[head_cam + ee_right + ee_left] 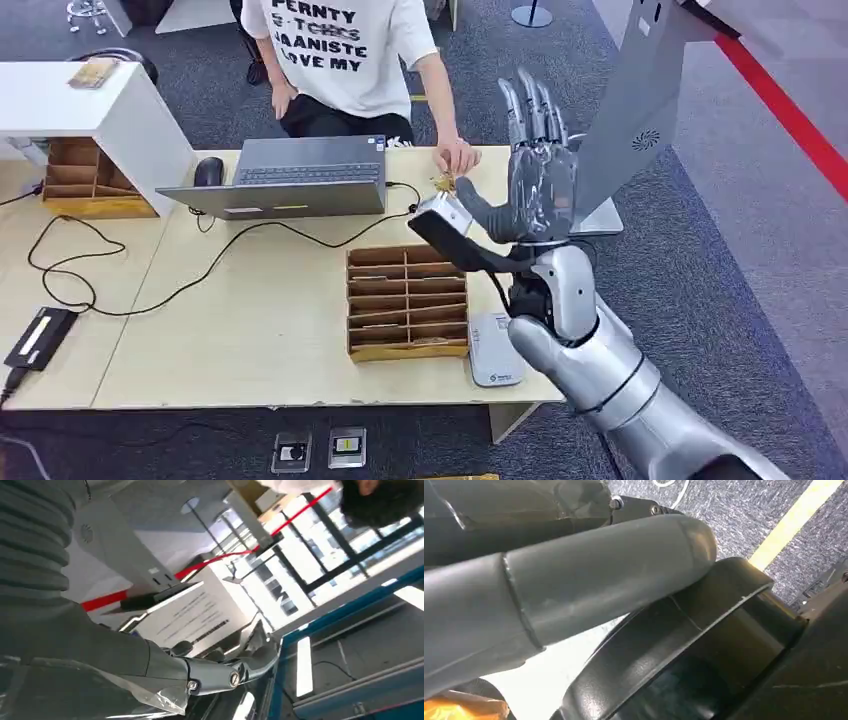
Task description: Pass the card to the sensor for recognition and then transmit it.
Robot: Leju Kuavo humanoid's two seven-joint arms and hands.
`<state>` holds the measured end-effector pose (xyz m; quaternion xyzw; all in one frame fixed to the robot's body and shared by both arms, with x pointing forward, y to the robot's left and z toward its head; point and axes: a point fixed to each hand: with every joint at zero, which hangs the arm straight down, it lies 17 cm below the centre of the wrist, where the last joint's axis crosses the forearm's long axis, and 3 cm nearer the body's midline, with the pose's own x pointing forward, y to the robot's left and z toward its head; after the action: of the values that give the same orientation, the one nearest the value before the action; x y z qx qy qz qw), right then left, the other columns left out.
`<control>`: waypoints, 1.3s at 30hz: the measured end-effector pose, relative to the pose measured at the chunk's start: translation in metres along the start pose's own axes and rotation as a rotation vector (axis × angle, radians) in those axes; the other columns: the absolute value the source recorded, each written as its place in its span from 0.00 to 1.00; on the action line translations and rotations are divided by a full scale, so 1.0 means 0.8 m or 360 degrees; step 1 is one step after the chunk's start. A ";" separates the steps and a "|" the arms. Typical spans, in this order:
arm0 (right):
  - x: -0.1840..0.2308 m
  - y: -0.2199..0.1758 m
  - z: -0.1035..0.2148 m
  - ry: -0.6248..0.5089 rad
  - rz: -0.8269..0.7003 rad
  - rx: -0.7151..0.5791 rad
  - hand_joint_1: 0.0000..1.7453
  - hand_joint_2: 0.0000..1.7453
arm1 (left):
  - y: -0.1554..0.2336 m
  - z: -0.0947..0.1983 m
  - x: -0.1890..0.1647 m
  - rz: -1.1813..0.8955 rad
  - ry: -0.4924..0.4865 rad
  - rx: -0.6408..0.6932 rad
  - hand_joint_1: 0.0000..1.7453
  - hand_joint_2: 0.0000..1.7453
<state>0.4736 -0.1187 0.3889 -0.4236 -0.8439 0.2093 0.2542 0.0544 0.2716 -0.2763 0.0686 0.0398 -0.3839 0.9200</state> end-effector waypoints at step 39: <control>0.036 -0.049 0.145 0.0145 -0.0457 0.0030 0.11 1.00 | -0.008 0.000 0.000 0.0102 0.0001 -0.0021 0.00 0.00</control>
<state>0.3643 -0.1331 0.3275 -0.3051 -0.8814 0.1593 0.3236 0.0494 0.2671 -0.2771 0.0639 0.0405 -0.3539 0.9322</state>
